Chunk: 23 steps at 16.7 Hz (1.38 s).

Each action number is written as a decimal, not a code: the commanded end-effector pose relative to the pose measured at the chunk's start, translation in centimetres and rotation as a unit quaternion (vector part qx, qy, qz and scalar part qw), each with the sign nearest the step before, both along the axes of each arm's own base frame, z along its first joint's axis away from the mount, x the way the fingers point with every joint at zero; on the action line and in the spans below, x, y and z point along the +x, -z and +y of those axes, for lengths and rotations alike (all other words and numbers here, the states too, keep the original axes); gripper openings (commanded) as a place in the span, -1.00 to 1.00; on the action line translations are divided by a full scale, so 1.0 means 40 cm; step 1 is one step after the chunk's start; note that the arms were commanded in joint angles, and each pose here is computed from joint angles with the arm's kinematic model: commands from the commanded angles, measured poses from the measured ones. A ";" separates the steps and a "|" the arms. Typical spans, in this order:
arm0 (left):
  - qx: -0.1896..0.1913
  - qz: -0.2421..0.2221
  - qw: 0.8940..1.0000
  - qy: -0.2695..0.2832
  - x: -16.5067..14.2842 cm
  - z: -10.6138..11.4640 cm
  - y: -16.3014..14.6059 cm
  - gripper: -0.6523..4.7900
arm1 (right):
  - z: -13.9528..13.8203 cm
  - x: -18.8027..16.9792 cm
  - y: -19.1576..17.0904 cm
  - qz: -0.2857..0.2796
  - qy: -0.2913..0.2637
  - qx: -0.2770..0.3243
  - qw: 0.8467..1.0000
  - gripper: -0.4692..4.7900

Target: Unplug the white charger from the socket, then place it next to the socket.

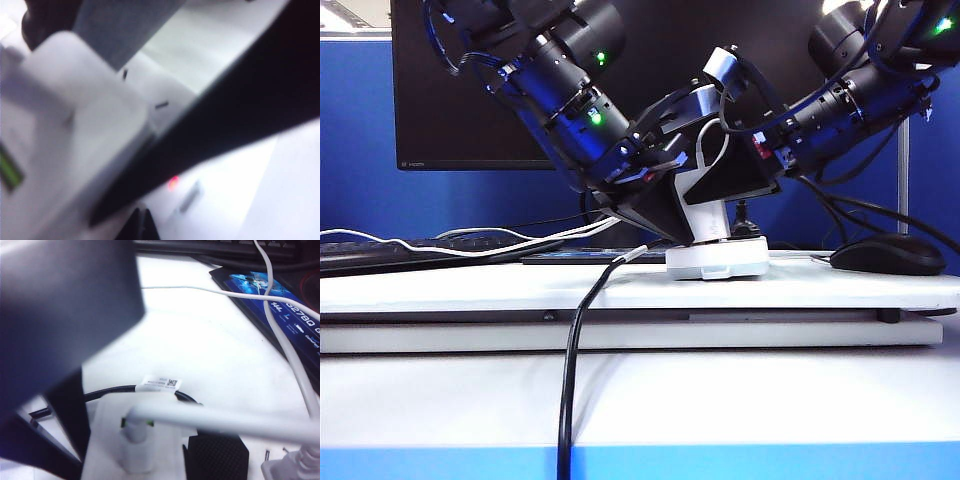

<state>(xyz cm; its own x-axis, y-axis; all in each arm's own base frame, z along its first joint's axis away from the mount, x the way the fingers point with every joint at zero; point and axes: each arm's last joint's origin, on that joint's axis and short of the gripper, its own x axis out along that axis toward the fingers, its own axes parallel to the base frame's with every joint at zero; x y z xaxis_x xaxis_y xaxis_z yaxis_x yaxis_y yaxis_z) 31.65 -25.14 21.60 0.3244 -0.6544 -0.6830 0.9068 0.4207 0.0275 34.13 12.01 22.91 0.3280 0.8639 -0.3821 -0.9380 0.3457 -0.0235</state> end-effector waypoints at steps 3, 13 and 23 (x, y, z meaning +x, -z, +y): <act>0.048 0.048 0.998 -0.005 -0.011 0.005 0.060 -0.78 | 0.018 -0.002 -0.090 -0.102 -0.045 0.053 0.992 -0.82; 0.048 0.048 0.998 -0.005 -0.016 0.010 0.047 -0.78 | 0.011 0.000 -0.109 -0.122 -0.024 0.053 0.991 -0.82; 0.003 -0.043 0.999 -0.027 -0.068 0.056 -0.141 -0.78 | -0.046 0.006 -0.123 -0.080 0.024 0.065 0.994 -0.82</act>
<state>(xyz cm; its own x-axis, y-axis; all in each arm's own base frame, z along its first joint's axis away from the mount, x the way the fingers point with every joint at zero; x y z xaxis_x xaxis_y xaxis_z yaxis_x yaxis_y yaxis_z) 29.12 -23.09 26.38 0.3902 -0.6277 -0.6736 0.8846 0.4585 0.0851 34.67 10.26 27.01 0.4205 0.8789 -0.2254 -0.9072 0.4039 -0.1176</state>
